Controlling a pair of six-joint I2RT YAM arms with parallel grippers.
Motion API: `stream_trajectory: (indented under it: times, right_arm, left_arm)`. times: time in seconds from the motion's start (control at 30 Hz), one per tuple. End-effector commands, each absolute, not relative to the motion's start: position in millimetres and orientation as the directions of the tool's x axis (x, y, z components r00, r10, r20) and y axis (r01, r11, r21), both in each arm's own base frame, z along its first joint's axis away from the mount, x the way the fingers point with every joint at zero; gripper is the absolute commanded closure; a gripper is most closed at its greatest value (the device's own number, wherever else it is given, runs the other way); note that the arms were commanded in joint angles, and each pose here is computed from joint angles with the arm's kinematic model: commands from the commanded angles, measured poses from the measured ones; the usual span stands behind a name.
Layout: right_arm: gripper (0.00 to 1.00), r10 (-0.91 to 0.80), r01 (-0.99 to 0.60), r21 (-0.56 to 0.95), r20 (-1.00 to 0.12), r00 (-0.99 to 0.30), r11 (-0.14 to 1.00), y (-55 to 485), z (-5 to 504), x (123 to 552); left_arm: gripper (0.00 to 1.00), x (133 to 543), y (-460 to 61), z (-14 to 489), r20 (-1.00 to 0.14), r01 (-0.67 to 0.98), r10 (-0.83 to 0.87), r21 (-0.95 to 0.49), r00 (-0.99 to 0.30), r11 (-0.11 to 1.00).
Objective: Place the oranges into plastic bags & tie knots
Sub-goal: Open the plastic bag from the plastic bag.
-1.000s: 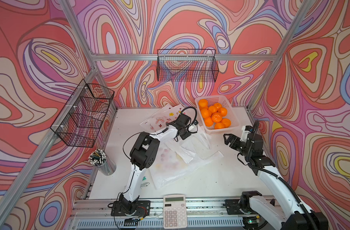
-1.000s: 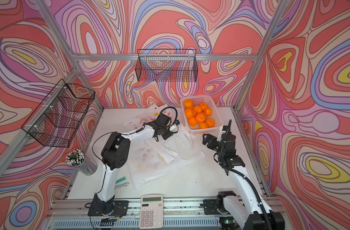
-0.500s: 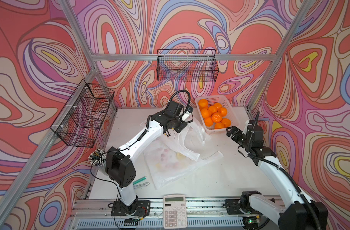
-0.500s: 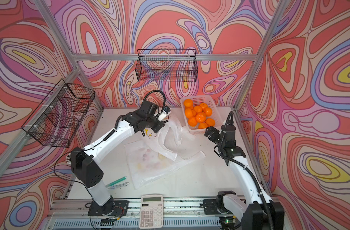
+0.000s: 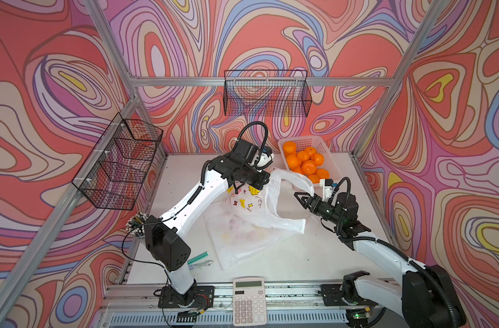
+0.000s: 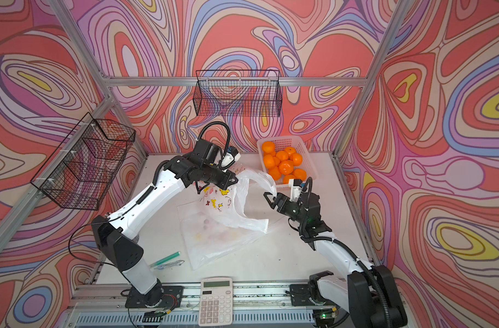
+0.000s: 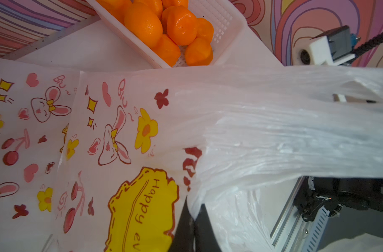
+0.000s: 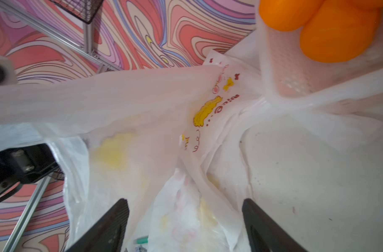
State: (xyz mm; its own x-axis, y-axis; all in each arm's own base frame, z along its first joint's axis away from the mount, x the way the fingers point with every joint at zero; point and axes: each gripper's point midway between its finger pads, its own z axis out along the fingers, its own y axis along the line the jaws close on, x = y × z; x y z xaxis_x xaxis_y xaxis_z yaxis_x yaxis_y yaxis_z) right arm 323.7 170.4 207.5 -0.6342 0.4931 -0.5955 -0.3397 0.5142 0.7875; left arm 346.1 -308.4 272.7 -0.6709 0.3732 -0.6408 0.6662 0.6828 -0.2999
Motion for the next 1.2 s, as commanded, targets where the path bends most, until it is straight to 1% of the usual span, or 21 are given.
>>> stream_trajectory:
  times: [0.0,0.13,0.23,0.27,0.33,0.37,0.43,0.47,0.53,0.57,0.63,0.73,0.83,0.93,0.97,1.0,1.07,1.17]
  right_arm:
    - [0.15,0.520,-0.462,0.782,-0.623,-0.584,0.418,192,238,318]
    - [0.17,0.503,-0.508,0.778,-0.627,-0.594,0.370,217,243,312]
    - [0.22,0.491,-0.534,0.773,-0.631,-0.600,0.341,233,248,312]
    - [0.24,0.484,-0.534,0.773,-0.632,-0.606,0.342,238,246,313]
    - [0.32,0.472,-0.531,0.771,-0.635,-0.611,0.350,246,243,316]
    - [0.40,0.473,-0.528,0.772,-0.635,-0.611,0.355,247,242,318]
    - [0.61,0.481,-0.516,0.774,-0.632,-0.608,0.366,247,240,321]
    - [0.76,0.489,-0.503,0.775,-0.632,-0.602,0.383,244,238,324]
    - [0.99,0.493,-0.461,0.773,-0.634,-0.596,0.436,238,230,328]
    - [1.00,0.487,-0.438,0.768,-0.637,-0.597,0.467,235,225,330]
    - [1.00,0.476,-0.372,0.752,-0.642,-0.601,0.545,225,211,333]
    - [1.00,0.467,-0.277,0.727,-0.637,-0.613,0.628,211,192,334]
    - [1.00,0.461,-0.216,0.712,-0.624,-0.631,0.668,204,178,333]
    - [1.00,0.436,-0.202,0.688,-0.630,-0.642,0.697,201,174,332]
    - [0.96,0.428,-0.199,0.674,-0.640,-0.638,0.711,198,176,332]
    - [0.89,0.419,-0.196,0.658,-0.651,-0.633,0.727,195,178,331]
    - [0.70,0.392,-0.203,0.618,-0.684,-0.615,0.760,186,185,326]
    - [0.45,0.341,-0.222,0.563,-0.721,-0.604,0.796,172,196,316]
  left_arm:
    - [1.00,340,-324,266,-0.599,0.641,0.341,-0.406,-0.725,0.651]
    - [1.00,341,-330,260,-0.591,0.638,0.335,-0.433,-0.734,0.636]
    - [1.00,343,-330,256,-0.587,0.634,0.334,-0.431,-0.737,0.642]
    - [1.00,343,-331,255,-0.585,0.634,0.335,-0.433,-0.738,0.640]
    - [1.00,342,-332,253,-0.580,0.634,0.338,-0.439,-0.741,0.636]
    - [1.00,342,-332,251,-0.577,0.633,0.339,-0.440,-0.743,0.638]
    - [1.00,342,-331,250,-0.577,0.633,0.342,-0.432,-0.741,0.642]
    - [1.00,343,-329,250,-0.581,0.633,0.342,-0.421,-0.738,0.649]
    - [1.00,345,-325,250,-0.585,0.630,0.344,-0.400,-0.734,0.665]
    - [1.00,345,-323,250,-0.588,0.630,0.345,-0.389,-0.731,0.672]
    - [0.97,345,-319,253,-0.595,0.631,0.346,-0.375,-0.725,0.679]
    - [0.95,343,-317,259,-0.609,0.640,0.347,-0.365,-0.713,0.676]
    - [0.95,343,-313,263,-0.616,0.639,0.344,-0.355,-0.709,0.682]
    - [0.96,342,-308,267,-0.617,0.630,0.333,-0.355,-0.713,0.691]
    - [0.97,343,-305,269,-0.617,0.622,0.323,-0.358,-0.717,0.696]
    - [1.00,343,-302,271,-0.614,0.607,0.307,-0.367,-0.727,0.705]
    - [1.00,347,-295,276,-0.605,0.549,0.232,-0.412,-0.761,0.727]
    - [1.00,352,-287,283,-0.567,0.444,0.094,-0.519,-0.818,0.730]
